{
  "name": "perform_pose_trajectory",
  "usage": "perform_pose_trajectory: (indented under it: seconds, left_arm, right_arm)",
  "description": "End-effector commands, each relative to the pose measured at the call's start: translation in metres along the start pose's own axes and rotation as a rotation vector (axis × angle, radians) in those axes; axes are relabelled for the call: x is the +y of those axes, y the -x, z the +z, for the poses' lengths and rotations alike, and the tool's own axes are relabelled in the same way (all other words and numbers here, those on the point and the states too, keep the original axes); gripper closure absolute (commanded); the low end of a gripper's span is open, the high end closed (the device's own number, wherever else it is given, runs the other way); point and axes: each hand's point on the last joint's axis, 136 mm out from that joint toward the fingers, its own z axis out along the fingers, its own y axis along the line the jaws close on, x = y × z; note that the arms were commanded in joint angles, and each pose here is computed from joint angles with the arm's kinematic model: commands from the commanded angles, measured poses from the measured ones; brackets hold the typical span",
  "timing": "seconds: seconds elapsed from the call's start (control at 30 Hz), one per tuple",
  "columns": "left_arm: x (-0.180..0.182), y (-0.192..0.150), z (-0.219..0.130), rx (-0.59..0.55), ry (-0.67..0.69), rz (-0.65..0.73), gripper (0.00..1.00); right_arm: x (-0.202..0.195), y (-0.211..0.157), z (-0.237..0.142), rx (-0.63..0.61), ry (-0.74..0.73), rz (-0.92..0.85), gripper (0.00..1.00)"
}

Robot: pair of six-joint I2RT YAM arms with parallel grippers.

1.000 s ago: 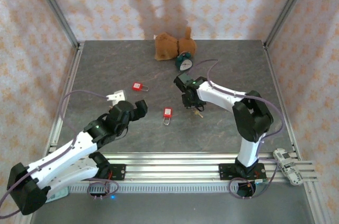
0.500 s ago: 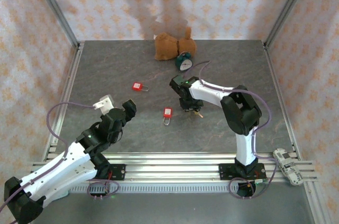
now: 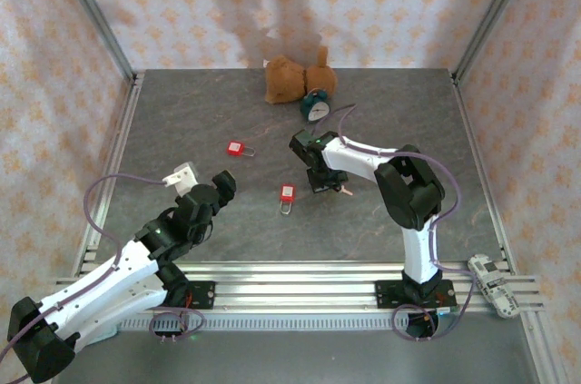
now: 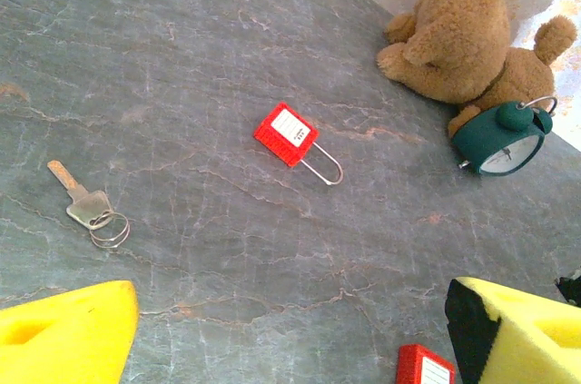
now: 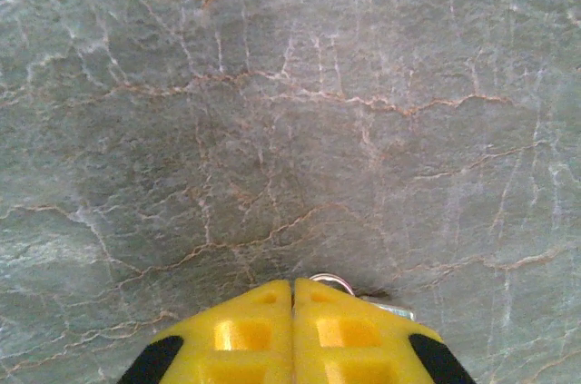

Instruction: Unlock with the key

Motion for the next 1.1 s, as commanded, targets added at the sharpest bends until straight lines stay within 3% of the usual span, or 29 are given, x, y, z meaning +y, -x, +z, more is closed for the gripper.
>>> perform_pose_trajectory:
  seconds: [0.0,0.1,0.47,0.63,0.77,0.93,1.07]
  left_arm:
    - [0.003,0.005,0.001,-0.028,0.017,-0.011,0.12]
    - [0.002,0.005,0.001,-0.024,0.014,-0.011,0.12]
    - [-0.014,-0.003,0.011,-0.006,-0.037,-0.004,0.12]
    - [-0.009,0.003,0.018,-0.063,0.003,0.018,0.15]
    - [-0.018,0.009,0.02,-0.135,-0.067,0.035,0.16]
    - [-0.042,0.01,0.026,-0.144,-0.157,0.138,0.22]
    - [-0.069,0.003,0.036,-0.097,-0.222,0.273,0.13]
  right_arm:
    - [-0.007,0.001,-0.004,-0.015,-0.046,-0.015,0.96]
    - [-0.01,0.002,-0.011,-0.034,-0.042,-0.007,1.0]
    - [-0.019,0.013,-0.064,-0.149,0.028,0.057,1.0]
    - [-0.02,0.016,-0.089,-0.194,0.083,0.088,1.0]
    - [-0.019,0.018,-0.109,-0.226,0.142,0.109,1.0]
    - [-0.021,0.022,-0.134,-0.267,0.185,0.131,1.0]
    - [-0.023,0.024,-0.146,-0.293,0.203,0.14,1.0]
